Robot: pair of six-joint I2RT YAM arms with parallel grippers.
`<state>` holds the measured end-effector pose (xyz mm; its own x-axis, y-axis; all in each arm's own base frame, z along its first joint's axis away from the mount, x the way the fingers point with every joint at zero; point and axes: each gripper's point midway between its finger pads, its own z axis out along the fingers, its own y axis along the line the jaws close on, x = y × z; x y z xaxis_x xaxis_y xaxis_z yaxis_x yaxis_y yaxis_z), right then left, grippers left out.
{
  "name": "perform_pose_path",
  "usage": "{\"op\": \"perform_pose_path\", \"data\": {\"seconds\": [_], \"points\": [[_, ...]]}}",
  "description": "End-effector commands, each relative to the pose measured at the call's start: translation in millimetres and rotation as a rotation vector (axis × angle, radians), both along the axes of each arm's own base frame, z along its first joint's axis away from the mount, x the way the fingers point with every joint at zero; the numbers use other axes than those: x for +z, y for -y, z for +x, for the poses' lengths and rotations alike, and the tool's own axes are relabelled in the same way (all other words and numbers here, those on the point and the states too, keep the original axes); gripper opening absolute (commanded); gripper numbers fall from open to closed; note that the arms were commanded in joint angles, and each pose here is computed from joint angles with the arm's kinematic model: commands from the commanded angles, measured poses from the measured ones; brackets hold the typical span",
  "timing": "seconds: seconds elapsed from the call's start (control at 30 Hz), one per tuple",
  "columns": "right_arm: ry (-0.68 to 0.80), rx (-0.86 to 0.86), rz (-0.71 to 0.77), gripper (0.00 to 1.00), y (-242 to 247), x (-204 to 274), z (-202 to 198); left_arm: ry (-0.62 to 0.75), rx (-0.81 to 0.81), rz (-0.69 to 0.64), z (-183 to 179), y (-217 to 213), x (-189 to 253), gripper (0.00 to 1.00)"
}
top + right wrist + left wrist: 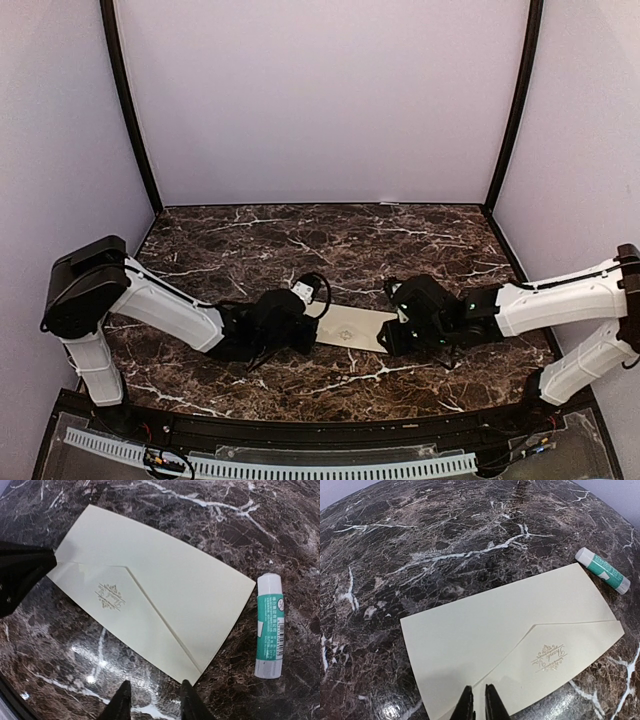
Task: Place the letter into the envelope and seal it
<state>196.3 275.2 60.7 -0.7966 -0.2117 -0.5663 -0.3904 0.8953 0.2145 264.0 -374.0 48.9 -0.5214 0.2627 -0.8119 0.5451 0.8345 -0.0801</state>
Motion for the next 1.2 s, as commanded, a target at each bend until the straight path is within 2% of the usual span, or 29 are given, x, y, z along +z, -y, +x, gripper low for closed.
{"op": "perform_pose_path", "data": {"seconds": [0.0,0.13,0.37,0.53,0.67,0.83,1.07,1.13,1.17], "points": [[0.035,-0.038,-0.168,0.44,30,24,18,0.010,-0.037,-0.025,-12,-7,21,0.14],[0.010,-0.044,-0.286,0.62,48,23,35,0.006,-0.056,-0.042,-19,-11,30,0.24],[-0.105,0.012,-0.347,0.63,63,7,57,0.014,-0.066,-0.070,-27,-21,44,0.27],[-0.157,0.075,-0.323,0.56,54,3,64,0.007,-0.072,-0.068,-29,-22,43,0.27],[-0.199,0.090,-0.350,0.54,54,-7,68,0.002,-0.076,-0.066,-29,-20,42,0.27],[-0.246,0.091,-0.389,0.45,58,-22,72,0.002,-0.080,-0.067,-30,-20,43,0.27],[-0.287,0.082,-0.417,0.42,66,-39,71,-0.003,-0.090,-0.068,-31,-17,42,0.27],[-0.296,0.087,-0.416,0.37,66,-43,70,-0.003,-0.091,-0.068,-31,-17,42,0.27],[-0.299,0.089,-0.413,0.31,66,-44,69,-0.003,-0.092,-0.068,-31,-17,42,0.26]]}}
